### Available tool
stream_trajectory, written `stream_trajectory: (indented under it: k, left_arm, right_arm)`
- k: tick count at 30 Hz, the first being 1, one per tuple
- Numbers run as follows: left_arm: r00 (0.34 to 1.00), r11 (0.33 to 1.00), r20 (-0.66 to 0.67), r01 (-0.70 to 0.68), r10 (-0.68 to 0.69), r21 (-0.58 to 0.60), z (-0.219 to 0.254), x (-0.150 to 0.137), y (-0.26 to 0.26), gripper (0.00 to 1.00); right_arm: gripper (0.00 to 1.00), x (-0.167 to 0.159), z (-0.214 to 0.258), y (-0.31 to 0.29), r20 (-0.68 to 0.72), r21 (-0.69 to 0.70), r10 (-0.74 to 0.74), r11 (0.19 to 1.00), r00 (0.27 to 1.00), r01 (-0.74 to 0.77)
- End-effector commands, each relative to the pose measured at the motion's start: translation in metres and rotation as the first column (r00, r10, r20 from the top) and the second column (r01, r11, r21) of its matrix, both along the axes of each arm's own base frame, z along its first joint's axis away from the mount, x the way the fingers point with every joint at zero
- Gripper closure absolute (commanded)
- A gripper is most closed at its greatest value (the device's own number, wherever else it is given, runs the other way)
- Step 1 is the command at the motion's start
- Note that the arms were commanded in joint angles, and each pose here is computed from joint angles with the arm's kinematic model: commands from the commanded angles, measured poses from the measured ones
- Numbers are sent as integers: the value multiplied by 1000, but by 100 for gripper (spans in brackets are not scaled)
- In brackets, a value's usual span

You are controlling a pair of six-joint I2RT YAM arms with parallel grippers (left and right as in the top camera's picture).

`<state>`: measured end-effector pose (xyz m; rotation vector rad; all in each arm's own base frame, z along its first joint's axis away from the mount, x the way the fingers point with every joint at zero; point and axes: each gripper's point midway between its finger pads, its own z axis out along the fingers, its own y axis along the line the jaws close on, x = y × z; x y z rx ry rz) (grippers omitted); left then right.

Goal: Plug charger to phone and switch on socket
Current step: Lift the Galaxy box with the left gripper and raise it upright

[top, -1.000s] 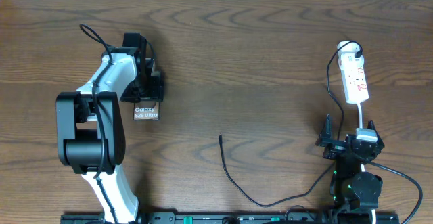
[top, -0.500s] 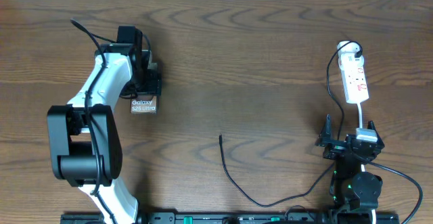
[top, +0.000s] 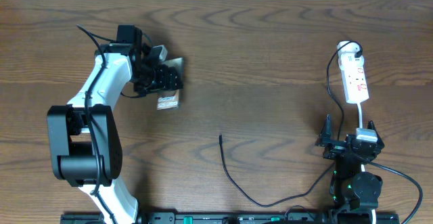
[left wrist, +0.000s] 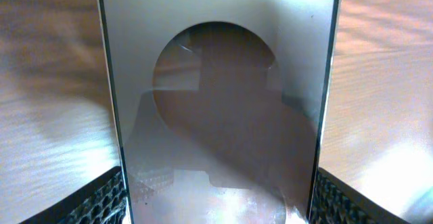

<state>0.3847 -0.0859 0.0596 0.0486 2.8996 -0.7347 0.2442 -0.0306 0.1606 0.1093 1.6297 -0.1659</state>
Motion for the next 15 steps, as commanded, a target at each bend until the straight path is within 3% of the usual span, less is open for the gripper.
stream_trajectory:
  k: [1,7,15]
  left_arm:
    - [995,948,91,64,-37,-313,56,11,-44,93]
    - [996,822,90,43,10,-568,99,24,-71,92]
    - [990,727,-15,-112,139,-678,129,55,-76,92]
  right_arm:
    - [1,0,0,2,-2,-8,7,1000,1000,-7]
    - [1,0,0,2,-2,-8,7,1000,1000,-7]
    - [1,0,0,2,-2,-8,7,1000,1000,-7]
